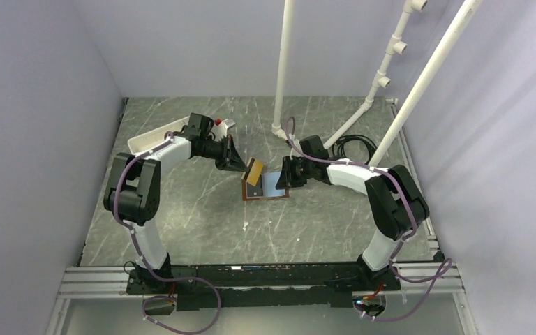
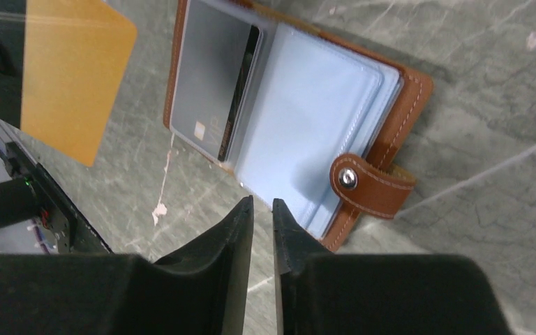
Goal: Put the credit cards into the card holder
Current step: Insert the credit card into the card holder.
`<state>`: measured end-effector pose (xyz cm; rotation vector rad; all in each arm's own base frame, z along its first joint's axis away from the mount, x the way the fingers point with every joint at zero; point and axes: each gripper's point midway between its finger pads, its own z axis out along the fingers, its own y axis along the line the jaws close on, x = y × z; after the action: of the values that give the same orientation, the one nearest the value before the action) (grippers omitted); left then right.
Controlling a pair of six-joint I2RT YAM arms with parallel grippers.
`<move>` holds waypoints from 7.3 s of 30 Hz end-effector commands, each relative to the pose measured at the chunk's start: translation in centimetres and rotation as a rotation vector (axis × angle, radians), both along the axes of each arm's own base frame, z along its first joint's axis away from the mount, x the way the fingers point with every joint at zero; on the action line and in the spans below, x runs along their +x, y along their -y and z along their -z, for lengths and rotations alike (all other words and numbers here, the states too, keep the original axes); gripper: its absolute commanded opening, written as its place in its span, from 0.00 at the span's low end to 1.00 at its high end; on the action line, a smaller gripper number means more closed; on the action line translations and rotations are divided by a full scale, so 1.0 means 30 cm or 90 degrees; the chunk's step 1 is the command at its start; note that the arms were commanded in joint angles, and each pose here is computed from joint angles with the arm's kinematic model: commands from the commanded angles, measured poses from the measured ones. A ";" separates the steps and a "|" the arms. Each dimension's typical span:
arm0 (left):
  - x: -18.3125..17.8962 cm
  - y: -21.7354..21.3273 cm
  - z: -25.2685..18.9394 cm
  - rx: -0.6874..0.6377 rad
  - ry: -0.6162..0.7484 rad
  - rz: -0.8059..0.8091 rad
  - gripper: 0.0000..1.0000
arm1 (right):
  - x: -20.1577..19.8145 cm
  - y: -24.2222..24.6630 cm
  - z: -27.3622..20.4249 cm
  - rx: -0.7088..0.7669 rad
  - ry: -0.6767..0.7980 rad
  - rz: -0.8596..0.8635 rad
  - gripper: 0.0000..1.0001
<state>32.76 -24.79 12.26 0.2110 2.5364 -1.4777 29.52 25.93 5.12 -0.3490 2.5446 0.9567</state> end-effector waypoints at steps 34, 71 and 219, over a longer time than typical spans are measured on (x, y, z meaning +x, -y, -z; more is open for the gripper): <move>-0.037 0.042 0.228 -0.020 -0.096 0.062 0.00 | 0.114 0.017 0.093 -0.016 -0.029 0.071 0.08; -0.008 0.093 0.253 -0.058 -0.098 0.055 0.00 | 0.109 0.005 0.097 -0.005 -0.037 0.062 0.08; -0.159 0.291 0.373 0.174 -0.018 0.035 0.08 | -0.010 0.128 -0.029 0.067 -0.055 0.059 0.37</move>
<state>28.05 -34.16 2.42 0.3150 2.7447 -1.1951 28.19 21.61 3.72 -0.0953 2.6334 1.1043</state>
